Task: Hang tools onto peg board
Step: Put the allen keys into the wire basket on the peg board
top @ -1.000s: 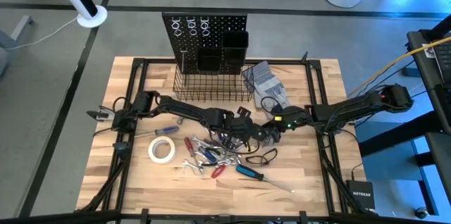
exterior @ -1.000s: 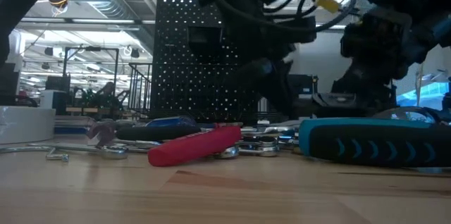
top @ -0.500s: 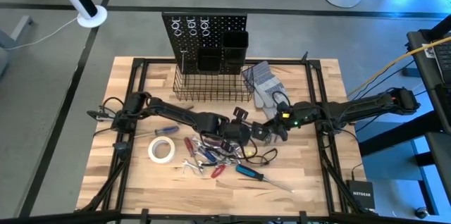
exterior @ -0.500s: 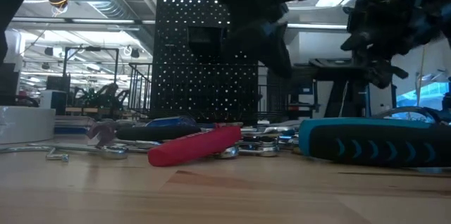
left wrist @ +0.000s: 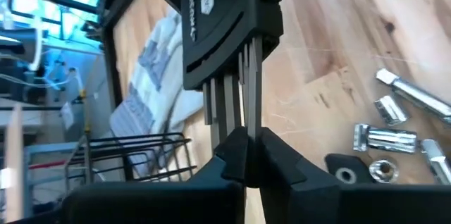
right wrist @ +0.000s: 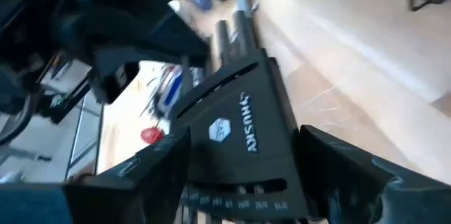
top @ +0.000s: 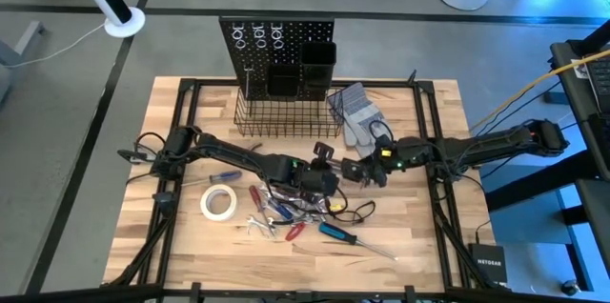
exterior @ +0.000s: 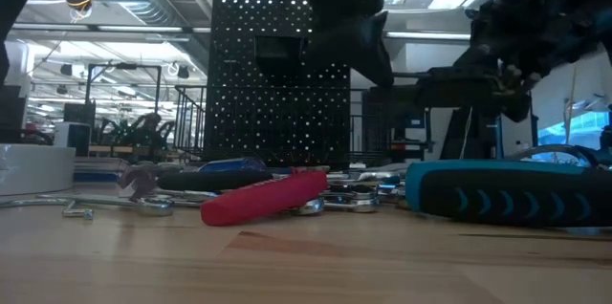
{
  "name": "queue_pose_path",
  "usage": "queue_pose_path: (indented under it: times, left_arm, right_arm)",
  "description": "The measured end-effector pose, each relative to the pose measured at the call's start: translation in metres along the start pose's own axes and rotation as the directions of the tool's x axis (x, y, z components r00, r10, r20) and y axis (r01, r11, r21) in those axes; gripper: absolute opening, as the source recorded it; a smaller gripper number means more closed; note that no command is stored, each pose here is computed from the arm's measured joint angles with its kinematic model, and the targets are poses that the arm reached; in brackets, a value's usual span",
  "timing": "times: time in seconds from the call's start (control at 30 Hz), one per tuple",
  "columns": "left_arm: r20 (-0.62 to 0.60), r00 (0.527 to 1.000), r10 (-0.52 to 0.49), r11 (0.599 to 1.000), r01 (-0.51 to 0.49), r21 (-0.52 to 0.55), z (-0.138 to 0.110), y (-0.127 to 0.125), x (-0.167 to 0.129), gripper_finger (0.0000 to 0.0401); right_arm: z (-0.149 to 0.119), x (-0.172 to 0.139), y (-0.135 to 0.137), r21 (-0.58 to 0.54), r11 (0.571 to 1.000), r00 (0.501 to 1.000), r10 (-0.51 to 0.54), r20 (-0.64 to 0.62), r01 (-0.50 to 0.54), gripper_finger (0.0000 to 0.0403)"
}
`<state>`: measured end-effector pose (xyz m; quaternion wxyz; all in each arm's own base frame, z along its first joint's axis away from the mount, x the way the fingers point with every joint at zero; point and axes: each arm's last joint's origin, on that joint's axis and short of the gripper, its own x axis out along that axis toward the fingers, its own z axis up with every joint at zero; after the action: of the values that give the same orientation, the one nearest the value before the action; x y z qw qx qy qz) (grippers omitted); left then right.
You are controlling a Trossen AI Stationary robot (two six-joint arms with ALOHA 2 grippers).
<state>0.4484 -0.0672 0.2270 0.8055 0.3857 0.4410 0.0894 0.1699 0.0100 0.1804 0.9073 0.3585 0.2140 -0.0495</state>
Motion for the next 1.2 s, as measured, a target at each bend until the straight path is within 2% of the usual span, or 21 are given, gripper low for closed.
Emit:
queue_pose_path:
  times: [0.3,0.4,0.57,0.8,0.97,1.2]
  left_arm:
    - [-0.019,1.0,0.014,1.0,-0.014,0.0,-0.002,0.002,0.001,0.0004]
    - [-0.021,1.0,0.018,1.0,-0.018,0.006,-0.001,-0.001,-0.001,0.0004]
    - [-0.007,1.0,0.008,1.0,-0.008,0.011,0.001,-0.003,-0.003,0.0004]
    - [-0.014,0.999,-0.03,0.999,0.03,-0.025,-0.002,-0.002,0.001,0.0004]
    - [-0.006,0.995,-0.097,0.992,0.097,-0.078,-0.006,0.003,-0.003,0.0004]
    - [0.055,0.97,-0.235,0.922,0.241,-0.304,-0.027,0.052,-0.043,0.0004]
  right_arm:
    - [0.003,-0.002,0.002,-0.013,0.999,0.999,0.037,0.011,-0.036,0.0271]
    - [0.009,-0.005,0.007,-0.068,0.995,0.993,0.073,0.088,-0.067,0.0271]
    - [0.018,-0.013,0.013,-0.201,0.978,0.975,0.099,0.201,-0.058,0.0271]
    - [0.025,-0.022,0.019,-0.327,0.943,0.945,0.159,0.287,-0.06,0.0271]
    - [0.025,-0.025,0.021,-0.448,0.892,0.94,0.196,0.278,-0.054,0.0271]
    - [0.025,-0.031,0.047,-0.653,0.756,0.947,0.243,0.209,-0.05,0.0271]
